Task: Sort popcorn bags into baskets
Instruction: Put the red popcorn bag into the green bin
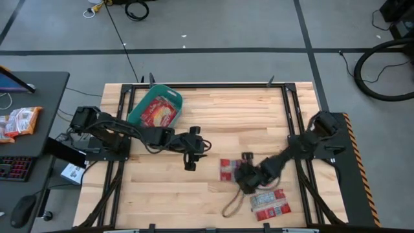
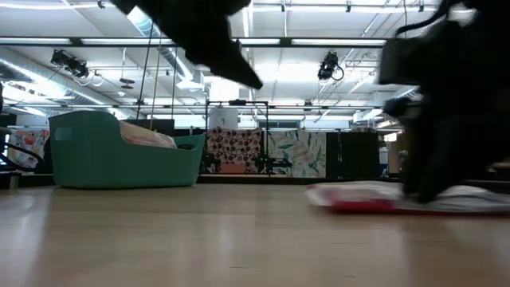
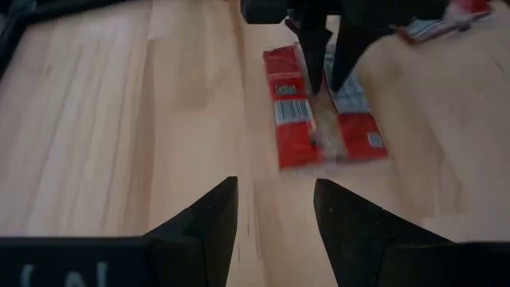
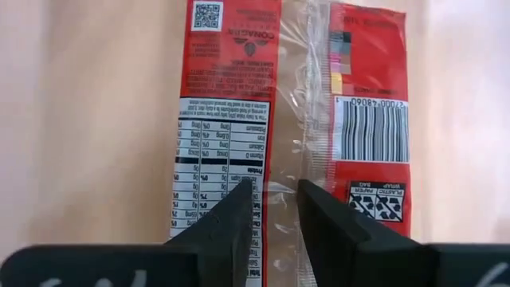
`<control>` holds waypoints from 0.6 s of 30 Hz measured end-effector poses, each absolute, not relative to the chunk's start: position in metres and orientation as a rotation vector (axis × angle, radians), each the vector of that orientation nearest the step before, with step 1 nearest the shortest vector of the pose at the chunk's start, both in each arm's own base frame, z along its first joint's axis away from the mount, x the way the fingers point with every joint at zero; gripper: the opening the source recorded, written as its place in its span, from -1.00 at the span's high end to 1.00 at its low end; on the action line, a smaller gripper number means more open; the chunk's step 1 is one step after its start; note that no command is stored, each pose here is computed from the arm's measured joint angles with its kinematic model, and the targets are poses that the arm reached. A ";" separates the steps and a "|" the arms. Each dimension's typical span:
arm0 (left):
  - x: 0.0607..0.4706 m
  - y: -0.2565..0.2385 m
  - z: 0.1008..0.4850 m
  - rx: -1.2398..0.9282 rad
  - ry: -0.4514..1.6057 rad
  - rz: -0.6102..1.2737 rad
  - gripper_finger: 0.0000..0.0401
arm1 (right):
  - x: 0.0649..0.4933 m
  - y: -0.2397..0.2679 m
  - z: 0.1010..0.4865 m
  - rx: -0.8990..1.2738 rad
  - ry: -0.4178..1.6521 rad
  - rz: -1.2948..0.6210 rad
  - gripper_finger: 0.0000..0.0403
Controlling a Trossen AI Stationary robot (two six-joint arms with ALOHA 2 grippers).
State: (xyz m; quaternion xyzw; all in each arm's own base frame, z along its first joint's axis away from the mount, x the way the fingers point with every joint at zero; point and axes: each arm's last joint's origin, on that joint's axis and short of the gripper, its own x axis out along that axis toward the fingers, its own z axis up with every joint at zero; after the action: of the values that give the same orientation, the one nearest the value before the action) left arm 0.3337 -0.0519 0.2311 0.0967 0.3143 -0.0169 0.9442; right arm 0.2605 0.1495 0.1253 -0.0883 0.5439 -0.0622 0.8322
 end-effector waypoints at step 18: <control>0.311 -0.046 0.177 0.133 0.759 0.051 0.14 | 0.329 0.072 0.171 -0.302 1.030 -0.120 0.46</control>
State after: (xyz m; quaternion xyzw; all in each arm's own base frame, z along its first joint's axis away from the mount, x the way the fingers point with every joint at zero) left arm 0.3106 -0.0460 0.1772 0.0647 0.3700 0.0250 0.9264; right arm 0.3293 0.0719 0.1710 -0.1437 0.4904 -0.0571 0.8576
